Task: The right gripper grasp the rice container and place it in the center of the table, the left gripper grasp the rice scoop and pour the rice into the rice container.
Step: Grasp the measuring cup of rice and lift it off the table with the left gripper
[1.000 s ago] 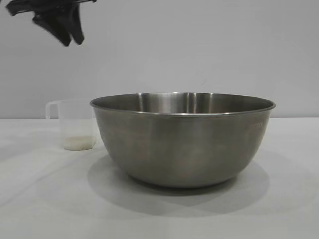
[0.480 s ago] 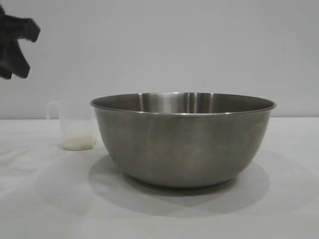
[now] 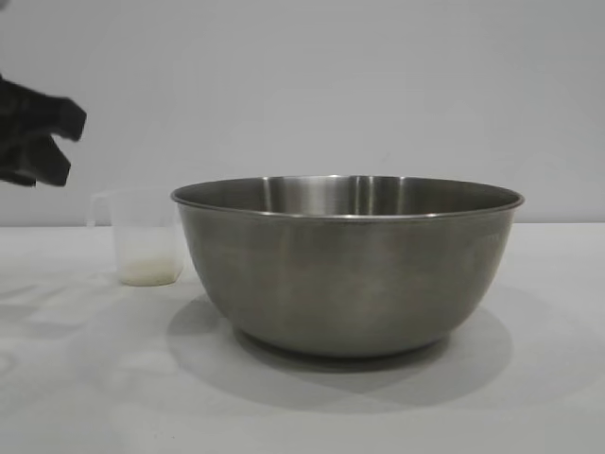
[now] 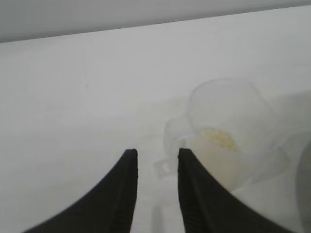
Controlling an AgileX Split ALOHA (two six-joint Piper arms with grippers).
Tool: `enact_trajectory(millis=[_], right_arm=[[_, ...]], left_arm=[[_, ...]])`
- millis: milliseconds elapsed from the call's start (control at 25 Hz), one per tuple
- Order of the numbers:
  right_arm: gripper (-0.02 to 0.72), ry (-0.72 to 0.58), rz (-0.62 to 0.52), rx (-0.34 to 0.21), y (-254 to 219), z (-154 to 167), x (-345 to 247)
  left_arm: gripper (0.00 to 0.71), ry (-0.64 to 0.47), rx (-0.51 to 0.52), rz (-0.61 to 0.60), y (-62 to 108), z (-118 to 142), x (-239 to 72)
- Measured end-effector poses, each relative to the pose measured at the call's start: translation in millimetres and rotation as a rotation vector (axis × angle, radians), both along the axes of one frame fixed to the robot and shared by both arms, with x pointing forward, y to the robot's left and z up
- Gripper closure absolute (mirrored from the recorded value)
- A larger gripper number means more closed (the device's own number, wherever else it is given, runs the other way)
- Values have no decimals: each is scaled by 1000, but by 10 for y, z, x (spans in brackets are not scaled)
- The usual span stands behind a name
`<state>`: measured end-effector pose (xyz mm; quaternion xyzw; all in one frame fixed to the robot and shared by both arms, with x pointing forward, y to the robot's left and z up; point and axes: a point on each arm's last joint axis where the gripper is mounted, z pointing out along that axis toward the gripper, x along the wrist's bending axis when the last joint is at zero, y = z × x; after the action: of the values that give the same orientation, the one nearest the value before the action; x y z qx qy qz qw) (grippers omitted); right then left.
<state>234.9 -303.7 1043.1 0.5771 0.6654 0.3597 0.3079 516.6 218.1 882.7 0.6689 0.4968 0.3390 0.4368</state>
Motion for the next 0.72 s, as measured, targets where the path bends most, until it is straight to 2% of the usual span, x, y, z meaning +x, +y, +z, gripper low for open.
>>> enact_trajectory(millis=[360, 720], right_arm=[[441, 0, 3, 1, 3, 0, -1], [441, 0, 5, 0, 4, 0, -1]], left_arm=[[552, -71, -20, 28, 14, -172, 37], [552, -48, -12, 46, 15, -344, 88]])
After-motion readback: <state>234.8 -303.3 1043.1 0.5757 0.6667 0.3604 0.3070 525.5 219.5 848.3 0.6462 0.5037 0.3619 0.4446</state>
